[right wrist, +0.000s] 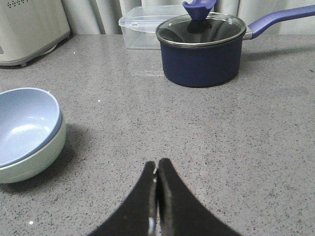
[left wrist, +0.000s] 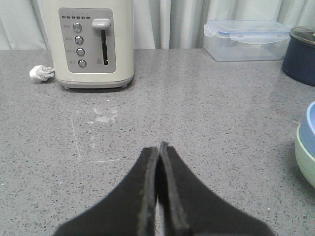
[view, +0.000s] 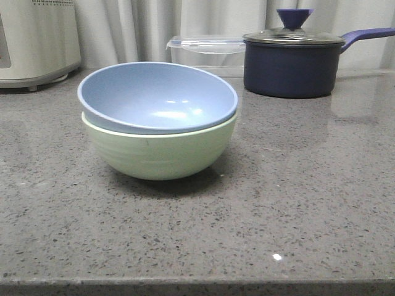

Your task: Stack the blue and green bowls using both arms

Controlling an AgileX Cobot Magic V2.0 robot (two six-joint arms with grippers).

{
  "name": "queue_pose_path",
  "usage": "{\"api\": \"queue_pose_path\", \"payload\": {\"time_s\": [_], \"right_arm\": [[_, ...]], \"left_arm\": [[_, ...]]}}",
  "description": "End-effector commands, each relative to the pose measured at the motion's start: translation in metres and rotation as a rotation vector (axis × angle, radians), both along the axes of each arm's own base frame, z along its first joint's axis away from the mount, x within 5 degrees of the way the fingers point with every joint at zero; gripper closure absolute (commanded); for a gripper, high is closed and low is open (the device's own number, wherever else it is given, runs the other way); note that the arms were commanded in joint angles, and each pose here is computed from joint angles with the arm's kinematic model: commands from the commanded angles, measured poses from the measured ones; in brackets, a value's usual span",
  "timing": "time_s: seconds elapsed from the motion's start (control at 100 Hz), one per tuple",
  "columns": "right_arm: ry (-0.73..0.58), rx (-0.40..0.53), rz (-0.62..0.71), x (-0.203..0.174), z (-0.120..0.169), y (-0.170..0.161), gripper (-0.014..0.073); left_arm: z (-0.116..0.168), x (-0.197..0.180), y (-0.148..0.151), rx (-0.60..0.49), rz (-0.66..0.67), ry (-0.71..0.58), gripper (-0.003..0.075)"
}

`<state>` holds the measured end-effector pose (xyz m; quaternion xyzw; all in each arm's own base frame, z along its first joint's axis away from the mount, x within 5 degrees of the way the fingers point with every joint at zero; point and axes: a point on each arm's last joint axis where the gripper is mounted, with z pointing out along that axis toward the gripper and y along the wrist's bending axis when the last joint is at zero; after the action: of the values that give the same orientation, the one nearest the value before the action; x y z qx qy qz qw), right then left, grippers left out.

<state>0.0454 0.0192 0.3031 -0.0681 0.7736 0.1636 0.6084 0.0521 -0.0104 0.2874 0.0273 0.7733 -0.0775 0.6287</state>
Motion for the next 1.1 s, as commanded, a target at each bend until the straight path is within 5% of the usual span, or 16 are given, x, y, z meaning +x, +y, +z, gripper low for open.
{"api": "queue_pose_path", "payload": {"time_s": [0.0, 0.38, 1.09], "right_arm": [[-0.085, 0.017, -0.014, 0.001, 0.014, -0.001, 0.0663], [-0.085, 0.017, -0.014, 0.001, 0.014, -0.001, 0.0663], [-0.085, 0.017, -0.014, 0.001, 0.014, -0.001, 0.0663]], "left_arm": [[0.016, 0.001, 0.001, -0.025, 0.013, -0.101, 0.0741], [0.012, 0.002, 0.001, -0.024, 0.015, -0.093, 0.0741], [-0.065, 0.003, 0.006, 0.006, 0.085, -0.255, 0.0741]]}}
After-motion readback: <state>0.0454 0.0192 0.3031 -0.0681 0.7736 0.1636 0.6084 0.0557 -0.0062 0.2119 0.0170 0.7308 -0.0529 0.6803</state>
